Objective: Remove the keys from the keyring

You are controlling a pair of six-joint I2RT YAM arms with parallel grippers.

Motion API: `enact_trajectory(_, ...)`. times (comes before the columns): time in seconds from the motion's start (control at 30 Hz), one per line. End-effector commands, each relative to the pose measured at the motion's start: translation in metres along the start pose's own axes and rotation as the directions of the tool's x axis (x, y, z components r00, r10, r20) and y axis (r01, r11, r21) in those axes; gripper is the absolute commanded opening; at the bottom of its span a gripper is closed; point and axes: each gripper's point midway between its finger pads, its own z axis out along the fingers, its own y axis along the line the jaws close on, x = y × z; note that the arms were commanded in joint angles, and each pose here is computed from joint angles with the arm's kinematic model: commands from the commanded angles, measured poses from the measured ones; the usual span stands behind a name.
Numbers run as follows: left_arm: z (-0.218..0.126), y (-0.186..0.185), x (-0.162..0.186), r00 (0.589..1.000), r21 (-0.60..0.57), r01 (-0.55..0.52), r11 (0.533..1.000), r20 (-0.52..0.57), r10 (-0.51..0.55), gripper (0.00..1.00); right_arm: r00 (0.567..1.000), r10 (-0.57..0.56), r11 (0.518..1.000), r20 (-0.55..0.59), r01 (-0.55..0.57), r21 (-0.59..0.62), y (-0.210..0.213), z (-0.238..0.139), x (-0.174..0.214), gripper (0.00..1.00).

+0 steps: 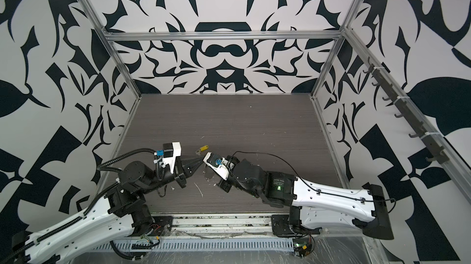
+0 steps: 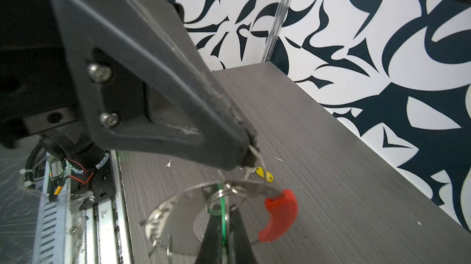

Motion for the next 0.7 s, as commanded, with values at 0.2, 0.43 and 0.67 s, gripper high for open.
enact_trajectory(0.2, -0.002, -0.005, -0.038, 0.969, -0.108, -0.168, 0.98, 0.162, 0.184, 0.0, 1.0, 0.013, 0.997, 0.023, -0.015, 0.072, -0.012, 0.0, 0.01, 0.0)
enact_trajectory(0.43, -0.001, -0.011, -0.035, 0.968, -0.08, -0.186, 0.979, 0.156, 0.197, 0.0, 0.999, 0.017, 0.996, 0.046, -0.021, 0.087, -0.016, -0.007, 0.013, 0.0)
enact_trajectory(0.67, 0.002, -0.015, -0.033, 0.968, -0.068, -0.197, 0.978, 0.145, 0.205, 0.0, 0.999, 0.018, 0.994, 0.051, -0.024, 0.108, -0.02, -0.009, 0.014, 0.0)
